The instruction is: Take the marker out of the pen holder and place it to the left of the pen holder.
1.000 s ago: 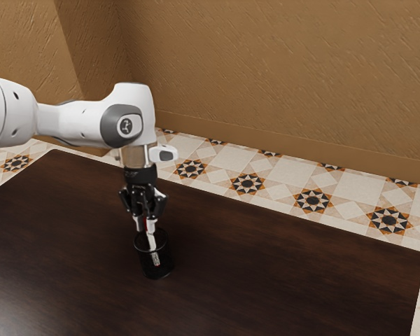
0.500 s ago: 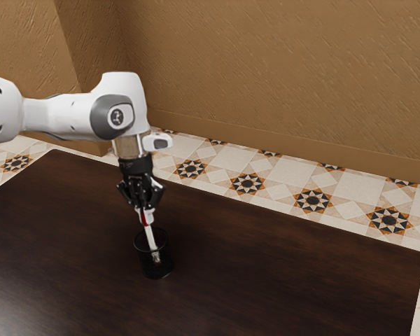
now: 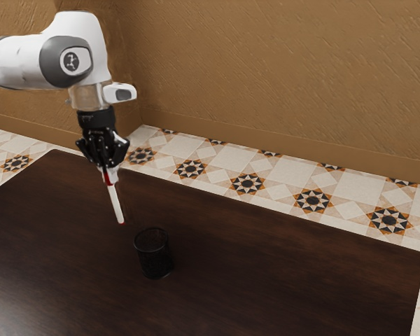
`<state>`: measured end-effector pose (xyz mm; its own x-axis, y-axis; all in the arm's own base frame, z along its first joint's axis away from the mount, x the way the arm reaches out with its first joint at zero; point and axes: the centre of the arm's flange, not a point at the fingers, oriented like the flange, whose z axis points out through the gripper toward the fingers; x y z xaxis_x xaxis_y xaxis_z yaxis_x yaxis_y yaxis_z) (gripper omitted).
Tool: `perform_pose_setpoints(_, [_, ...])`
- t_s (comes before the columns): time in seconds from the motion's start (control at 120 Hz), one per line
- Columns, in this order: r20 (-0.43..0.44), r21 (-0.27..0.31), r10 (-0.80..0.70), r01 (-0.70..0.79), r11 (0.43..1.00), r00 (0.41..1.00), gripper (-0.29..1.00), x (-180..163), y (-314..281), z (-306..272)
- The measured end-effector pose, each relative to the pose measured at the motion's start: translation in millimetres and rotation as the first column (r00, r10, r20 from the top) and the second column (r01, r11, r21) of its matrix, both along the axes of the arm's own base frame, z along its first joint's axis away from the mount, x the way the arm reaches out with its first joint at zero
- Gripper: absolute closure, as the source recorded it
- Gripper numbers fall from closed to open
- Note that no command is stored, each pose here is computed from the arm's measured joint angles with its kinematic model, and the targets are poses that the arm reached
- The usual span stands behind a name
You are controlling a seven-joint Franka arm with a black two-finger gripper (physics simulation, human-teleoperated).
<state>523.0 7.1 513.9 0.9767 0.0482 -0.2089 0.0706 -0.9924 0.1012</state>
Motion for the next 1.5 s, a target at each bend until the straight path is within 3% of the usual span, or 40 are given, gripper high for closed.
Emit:
perform_pose_setpoints(0.2, [-0.217,0.011,0.186,-0.188,0.982,0.958,0.79,0,124,-83])
perform_pose_setpoints(0.35, [-0.363,0.011,0.181,-0.19,0.982,0.914,0.79,-1,140,-150])
perform_pose_setpoints(0.467, [-0.42,0.012,0.181,-0.194,0.981,0.889,0.79,-3,149,-182])
perform_pose_setpoints(1.05, [-0.32,-0.029,0.108,-0.124,0.992,0.941,0.78,62,113,-217])
perform_pose_setpoints(1.5, [-0.297,-0.039,0.113,-0.13,0.991,0.948,0.74,76,117,-242])
